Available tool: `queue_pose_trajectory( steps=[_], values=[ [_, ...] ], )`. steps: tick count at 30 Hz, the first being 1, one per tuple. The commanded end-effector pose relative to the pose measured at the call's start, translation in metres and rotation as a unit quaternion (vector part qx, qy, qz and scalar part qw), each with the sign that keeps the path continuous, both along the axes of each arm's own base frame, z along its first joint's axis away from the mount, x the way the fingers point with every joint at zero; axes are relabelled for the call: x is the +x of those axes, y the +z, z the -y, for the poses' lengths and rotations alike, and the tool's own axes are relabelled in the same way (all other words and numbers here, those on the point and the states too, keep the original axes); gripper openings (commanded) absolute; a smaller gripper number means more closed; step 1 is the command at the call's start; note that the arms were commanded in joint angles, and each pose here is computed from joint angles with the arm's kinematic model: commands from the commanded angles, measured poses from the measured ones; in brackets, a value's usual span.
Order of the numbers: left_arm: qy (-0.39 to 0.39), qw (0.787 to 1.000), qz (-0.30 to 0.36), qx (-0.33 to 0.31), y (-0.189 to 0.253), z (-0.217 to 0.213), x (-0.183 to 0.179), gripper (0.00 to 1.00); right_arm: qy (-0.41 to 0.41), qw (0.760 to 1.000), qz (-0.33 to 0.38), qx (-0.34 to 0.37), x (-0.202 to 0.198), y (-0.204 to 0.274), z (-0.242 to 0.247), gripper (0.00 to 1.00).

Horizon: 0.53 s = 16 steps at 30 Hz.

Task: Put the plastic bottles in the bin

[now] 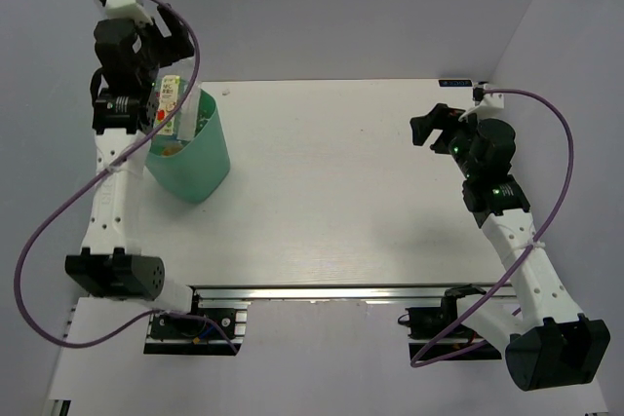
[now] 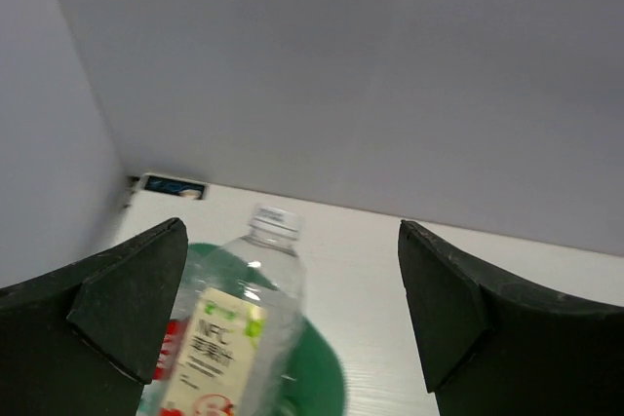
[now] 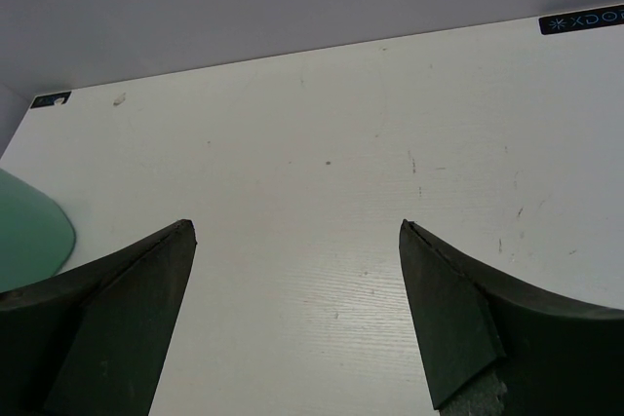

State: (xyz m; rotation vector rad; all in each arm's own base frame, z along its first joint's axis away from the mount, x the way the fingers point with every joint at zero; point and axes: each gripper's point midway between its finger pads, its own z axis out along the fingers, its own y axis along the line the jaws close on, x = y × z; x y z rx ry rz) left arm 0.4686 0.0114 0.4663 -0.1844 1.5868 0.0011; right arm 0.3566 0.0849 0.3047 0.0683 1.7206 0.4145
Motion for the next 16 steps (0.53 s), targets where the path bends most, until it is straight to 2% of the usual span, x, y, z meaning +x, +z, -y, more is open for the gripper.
queue_pose_trajectory(
  steps=[1,2,3,5,6,8,9,11,13,16],
  values=[
    [-0.087,0.990,-0.003,-0.115,-0.003,0.041,-0.040,0.98,-0.006,1.000,0.023,0.009,-0.004,0.012,0.003,0.89],
    [-0.132,0.979,0.039,-0.150,0.016,0.063,-0.059,0.98,-0.006,1.000,0.015,0.012,-0.007,0.002,0.003,0.89],
    [-0.161,0.972,-0.008,-0.172,-0.036,0.082,-0.059,0.98,-0.022,0.999,0.020,0.011,-0.007,0.002,0.009,0.89],
    [-0.189,0.959,-0.012,-0.212,-0.053,0.110,-0.071,0.98,-0.032,0.999,0.022,0.010,-0.012,-0.001,0.013,0.89],
    [-0.215,0.950,-0.055,-0.220,-0.092,0.142,-0.077,0.98,-0.039,0.999,0.015,0.009,-0.013,-0.010,0.016,0.89],
    [-0.264,0.938,-0.089,-0.206,-0.119,0.185,-0.092,0.98,-0.047,0.999,0.018,0.011,-0.017,-0.011,0.019,0.89],
    [-0.303,0.925,-0.116,-0.199,-0.135,0.219,-0.108,0.98,-0.051,0.999,0.014,0.010,-0.018,-0.017,0.020,0.89],
    [-0.315,0.914,-0.176,-0.188,-0.174,0.242,-0.126,0.98,-0.055,0.998,0.013,0.010,-0.019,-0.018,0.022,0.89],
    [-0.290,0.914,-0.213,-0.186,-0.204,0.239,-0.133,0.98,-0.059,0.998,0.010,0.011,-0.019,-0.021,0.023,0.89],
    [-0.273,0.914,-0.231,-0.191,-0.219,0.231,-0.144,0.98,-0.063,0.998,0.018,0.013,-0.019,-0.019,0.025,0.90]
  ],
)
